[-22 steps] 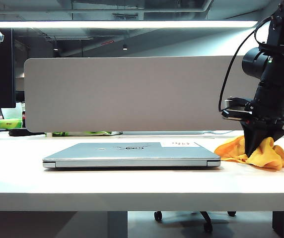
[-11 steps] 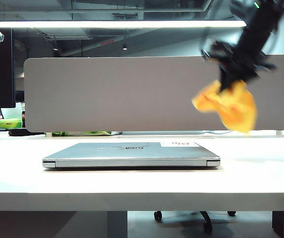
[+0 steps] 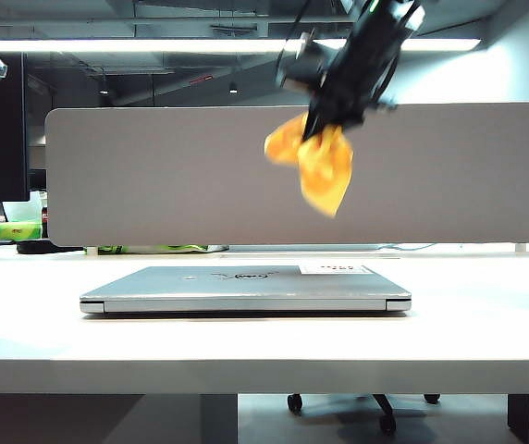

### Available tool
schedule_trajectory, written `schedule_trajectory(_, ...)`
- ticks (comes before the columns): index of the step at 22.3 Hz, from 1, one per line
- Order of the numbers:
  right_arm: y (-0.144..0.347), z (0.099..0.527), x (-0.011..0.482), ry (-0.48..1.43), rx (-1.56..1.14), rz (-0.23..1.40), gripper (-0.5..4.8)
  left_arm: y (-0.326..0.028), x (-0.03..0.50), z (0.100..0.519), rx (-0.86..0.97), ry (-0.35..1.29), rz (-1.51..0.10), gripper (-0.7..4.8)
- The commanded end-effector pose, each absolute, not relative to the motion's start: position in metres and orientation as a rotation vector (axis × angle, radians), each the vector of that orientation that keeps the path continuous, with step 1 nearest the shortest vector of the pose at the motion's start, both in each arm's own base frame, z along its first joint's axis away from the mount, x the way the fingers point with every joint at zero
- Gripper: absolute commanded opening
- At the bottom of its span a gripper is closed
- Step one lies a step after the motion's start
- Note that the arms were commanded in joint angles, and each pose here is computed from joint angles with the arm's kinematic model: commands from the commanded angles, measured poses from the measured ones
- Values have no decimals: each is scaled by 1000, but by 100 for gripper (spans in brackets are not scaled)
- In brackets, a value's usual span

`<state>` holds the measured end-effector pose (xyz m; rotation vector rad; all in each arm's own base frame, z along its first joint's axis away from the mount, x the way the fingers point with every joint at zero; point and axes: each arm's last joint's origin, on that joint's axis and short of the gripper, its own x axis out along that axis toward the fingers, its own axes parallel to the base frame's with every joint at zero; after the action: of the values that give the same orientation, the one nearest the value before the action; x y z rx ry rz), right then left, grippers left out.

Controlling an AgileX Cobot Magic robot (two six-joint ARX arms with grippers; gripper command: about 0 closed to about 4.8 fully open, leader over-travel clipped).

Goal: Pick up the rag and use it to wipe the water off the lid of the laptop on the table.

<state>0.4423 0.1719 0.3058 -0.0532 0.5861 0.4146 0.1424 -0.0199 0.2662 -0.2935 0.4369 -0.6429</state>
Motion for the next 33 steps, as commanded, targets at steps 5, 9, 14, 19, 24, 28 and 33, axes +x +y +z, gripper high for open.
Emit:
schedule_trajectory(5,204,247,463,634,-78,439,-9,-20,142,269,-287,420,-648,22)
schedule_trajectory(9,215,215,468,689,-93,449,-9,-20,142,268,-287,421,-648,22)
schedule_trajectory(14,232,182,466,758,-119,473,-9,-20,142,269,-287,420,-648,22)
schedule_trajectory(19,242,175,459,812,-109,516,-8,-20,142,268,-287,421,-648,22)
schedule_trajectory(24,276,179,436,829,-139,605,-8,-20,142,268,-287,421,-648,22)
schedule_trajectory(28,299,181,421,822,-160,656,-8,-20,142,268,-287,421,-648,22)
schedule_trajectory(33,321,183,405,799,-193,677,-8,-20,142,268,-287,421,-648,22)
